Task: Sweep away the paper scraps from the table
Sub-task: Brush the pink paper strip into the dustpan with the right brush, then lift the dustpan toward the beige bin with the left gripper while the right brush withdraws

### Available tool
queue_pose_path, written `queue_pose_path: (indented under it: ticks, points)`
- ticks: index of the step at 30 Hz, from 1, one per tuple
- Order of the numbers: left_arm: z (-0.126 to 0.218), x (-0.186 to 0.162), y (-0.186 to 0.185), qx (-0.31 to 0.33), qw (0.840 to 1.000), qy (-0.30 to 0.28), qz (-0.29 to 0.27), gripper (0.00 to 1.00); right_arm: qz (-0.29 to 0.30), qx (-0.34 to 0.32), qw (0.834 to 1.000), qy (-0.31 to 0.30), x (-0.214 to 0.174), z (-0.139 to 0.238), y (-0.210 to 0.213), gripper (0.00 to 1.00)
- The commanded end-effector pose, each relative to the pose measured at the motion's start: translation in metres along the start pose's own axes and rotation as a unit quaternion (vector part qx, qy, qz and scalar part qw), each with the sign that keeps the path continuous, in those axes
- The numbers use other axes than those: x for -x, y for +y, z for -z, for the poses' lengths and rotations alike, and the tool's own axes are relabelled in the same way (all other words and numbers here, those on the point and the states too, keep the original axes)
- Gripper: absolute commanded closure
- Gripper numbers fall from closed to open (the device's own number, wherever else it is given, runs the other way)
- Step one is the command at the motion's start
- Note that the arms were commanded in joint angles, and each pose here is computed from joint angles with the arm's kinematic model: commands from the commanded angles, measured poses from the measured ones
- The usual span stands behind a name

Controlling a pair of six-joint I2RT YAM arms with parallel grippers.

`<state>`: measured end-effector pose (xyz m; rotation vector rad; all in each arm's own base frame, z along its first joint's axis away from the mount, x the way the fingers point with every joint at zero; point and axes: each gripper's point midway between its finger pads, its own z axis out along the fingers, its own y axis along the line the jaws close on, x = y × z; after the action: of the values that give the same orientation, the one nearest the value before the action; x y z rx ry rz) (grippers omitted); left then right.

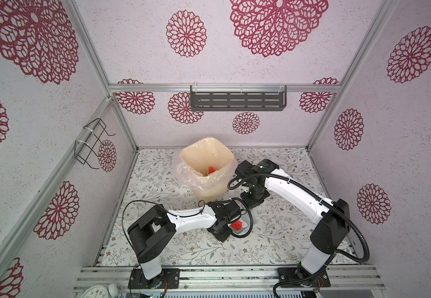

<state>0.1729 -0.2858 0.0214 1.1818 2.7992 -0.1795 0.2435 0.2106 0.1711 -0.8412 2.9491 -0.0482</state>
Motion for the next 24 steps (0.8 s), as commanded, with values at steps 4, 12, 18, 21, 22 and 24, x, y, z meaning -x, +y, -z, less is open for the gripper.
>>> queue_pose_path:
  ticks: [4,12,18,21,22,24]
  points:
    - [0.013,0.014,-0.01,-0.02,0.998,-0.055,-0.015,1.0,-0.017,-0.034,0.998,-0.041,0.0,0.031,-0.018,1.0]
    - [0.038,0.013,-0.011,-0.017,0.995,-0.096,-0.013,1.0,-0.064,-0.04,0.995,-0.068,-0.009,0.043,-0.047,1.0]
    - [0.066,0.005,-0.02,-0.008,0.994,-0.111,-0.02,1.0,-0.095,-0.028,0.992,-0.077,-0.02,0.039,-0.06,1.0]
    - [0.083,0.0,-0.029,0.001,0.993,-0.111,-0.028,1.0,-0.108,-0.017,0.991,-0.082,-0.025,0.035,-0.064,1.0]
    - [0.09,-0.002,-0.031,0.005,0.993,-0.111,-0.03,1.0,-0.112,-0.011,0.99,-0.083,-0.027,0.034,-0.065,1.0]
    - [0.103,-0.005,-0.038,0.009,0.993,-0.113,-0.034,1.0,-0.121,-0.002,0.989,-0.086,-0.03,0.032,-0.066,1.0]
